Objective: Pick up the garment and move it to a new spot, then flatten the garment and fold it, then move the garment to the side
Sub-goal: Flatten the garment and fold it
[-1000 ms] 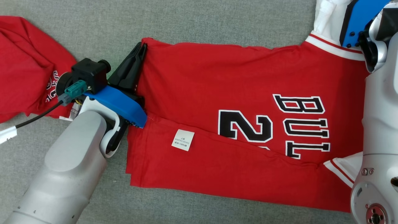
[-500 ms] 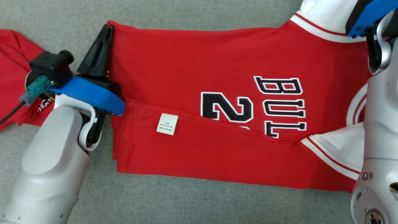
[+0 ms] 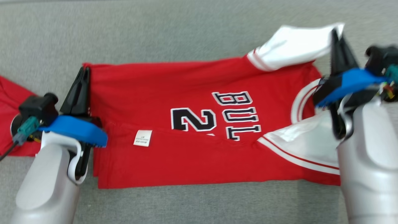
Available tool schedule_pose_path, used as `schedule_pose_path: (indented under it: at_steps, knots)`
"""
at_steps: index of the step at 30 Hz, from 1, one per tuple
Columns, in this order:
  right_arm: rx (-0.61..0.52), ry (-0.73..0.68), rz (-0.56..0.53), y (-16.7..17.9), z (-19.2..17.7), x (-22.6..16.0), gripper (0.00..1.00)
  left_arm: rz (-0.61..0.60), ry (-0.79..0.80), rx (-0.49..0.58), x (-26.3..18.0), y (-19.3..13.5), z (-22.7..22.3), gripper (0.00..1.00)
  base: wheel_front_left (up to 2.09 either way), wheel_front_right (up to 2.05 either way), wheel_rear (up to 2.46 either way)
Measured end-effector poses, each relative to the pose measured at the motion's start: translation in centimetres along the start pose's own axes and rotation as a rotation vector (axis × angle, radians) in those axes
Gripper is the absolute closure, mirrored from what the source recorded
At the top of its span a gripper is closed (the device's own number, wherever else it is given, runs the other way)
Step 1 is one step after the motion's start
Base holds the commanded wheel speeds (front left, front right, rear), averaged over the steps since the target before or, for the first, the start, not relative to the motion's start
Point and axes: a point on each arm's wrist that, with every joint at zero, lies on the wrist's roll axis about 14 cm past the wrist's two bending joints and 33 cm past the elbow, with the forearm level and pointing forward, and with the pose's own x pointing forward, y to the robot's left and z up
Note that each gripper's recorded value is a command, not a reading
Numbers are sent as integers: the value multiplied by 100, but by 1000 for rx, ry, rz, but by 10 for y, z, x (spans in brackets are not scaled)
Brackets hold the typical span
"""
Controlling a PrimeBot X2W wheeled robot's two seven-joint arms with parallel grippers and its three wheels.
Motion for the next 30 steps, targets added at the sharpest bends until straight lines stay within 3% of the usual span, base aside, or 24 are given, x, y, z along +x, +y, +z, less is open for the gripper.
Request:
schedule_pose_path:
  at_steps: [12, 25, 26, 27, 28, 29, 30]
  knots:
    - [171, 12, -50, -18, -9, -101, 100, -13, 33, 1, -41, -26, -11, 100, 0, 0, 0]
    - [252, 153, -92, -21, -55, -148, 100, 7, 91, -28, -84, -40, -37, 100, 0, 0, 0]
    - [258, 159, -95, -22, -58, -149, 100, 14, 101, -34, -86, -39, -41, 82, 0, 0, 0]
    - [271, 166, -101, -22, -61, -149, 80, 26, 108, -41, -89, -37, -44, 55, 0, 0, 0]
    - [281, 167, -107, -23, -63, -149, 11, 41, 104, -51, -90, -34, -44, 0, 0, 0, 0]
    - [284, 170, -108, -23, -64, -149, 0, 59, 95, -63, -91, -30, -42, 0, 0, 0, 0]
    - [285, 172, -108, -22, -66, -148, 0, 78, 83, -75, -92, -26, -40, 0, 0, 0, 0]
